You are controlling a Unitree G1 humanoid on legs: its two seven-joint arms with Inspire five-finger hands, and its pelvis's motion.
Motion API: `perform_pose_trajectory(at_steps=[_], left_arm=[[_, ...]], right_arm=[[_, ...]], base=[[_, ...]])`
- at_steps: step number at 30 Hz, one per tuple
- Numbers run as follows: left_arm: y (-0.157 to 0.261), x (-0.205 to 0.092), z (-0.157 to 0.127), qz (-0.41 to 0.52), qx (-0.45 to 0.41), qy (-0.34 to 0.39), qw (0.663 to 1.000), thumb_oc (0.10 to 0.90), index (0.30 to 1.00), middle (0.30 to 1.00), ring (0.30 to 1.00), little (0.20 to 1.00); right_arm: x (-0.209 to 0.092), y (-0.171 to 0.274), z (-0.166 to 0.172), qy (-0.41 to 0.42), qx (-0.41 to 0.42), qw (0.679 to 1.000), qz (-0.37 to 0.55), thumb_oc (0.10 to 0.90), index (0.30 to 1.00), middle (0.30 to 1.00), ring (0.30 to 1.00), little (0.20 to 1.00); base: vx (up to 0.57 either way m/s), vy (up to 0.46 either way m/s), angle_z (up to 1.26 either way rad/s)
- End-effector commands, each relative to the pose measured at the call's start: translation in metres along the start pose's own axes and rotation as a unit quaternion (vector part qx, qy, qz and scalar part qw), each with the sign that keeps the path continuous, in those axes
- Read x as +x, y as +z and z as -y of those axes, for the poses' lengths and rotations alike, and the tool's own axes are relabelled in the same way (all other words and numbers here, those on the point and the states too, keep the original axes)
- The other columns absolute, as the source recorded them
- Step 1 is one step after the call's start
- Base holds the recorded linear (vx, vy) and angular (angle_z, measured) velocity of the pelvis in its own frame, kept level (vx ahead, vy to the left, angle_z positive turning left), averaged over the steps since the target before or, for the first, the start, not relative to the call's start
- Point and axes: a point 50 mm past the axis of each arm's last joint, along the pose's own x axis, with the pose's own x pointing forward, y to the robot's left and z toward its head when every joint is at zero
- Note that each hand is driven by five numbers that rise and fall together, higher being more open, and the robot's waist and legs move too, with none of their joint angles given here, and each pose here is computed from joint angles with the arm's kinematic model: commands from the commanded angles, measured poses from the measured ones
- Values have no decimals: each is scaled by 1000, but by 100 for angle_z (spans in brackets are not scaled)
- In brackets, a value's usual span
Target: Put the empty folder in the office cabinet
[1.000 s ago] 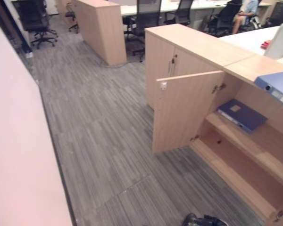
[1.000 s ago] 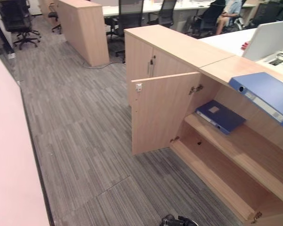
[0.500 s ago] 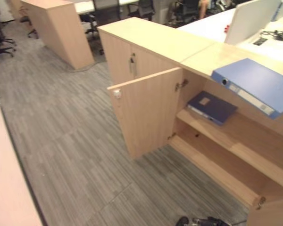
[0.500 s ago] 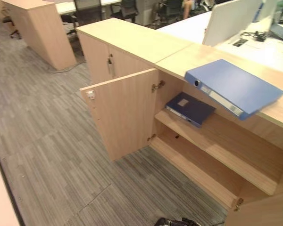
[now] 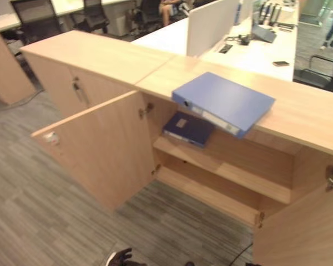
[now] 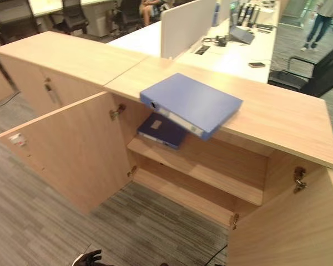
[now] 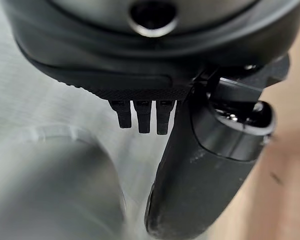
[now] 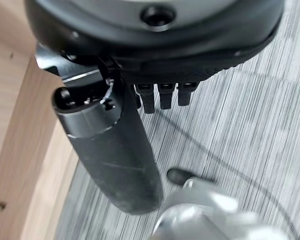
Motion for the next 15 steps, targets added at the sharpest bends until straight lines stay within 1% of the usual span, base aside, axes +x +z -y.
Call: perform_pose_trajectory(at_steps=[1,3,7,11,13,15], left_arm=[[57,-1,2,120,11,-37,992,800,900,900,900,900],[73,-7,0,162,13,-48,986,800,900,900,900,900],[90,-20,-2,214,23,-65,974,800,900,900,900,900],[109,-32,-2,267,23,-77,960,800,900,900,900,900],[119,-39,-3,292,27,-78,953,800,900,900,900,900],[123,-44,-5,307,30,-76,948,800,900,900,900,900]], right_arm=[[-3,21,29,-38,-15,999,17,800,900,900,900,900],[-3,26,32,-39,-24,999,24,800,900,900,900,900],[-4,22,35,-41,-46,998,15,800,900,900,900,900],[-4,24,37,-41,-50,998,20,800,900,900,900,900],[-4,19,38,-42,-49,998,13,800,900,900,900,900],[-4,11,36,-40,-48,998,1,800,900,900,900,900]], base=[[112,102,-77],[114,142,-75],[80,166,-55],[121,127,-73],[145,164,-61],[144,166,-22]])
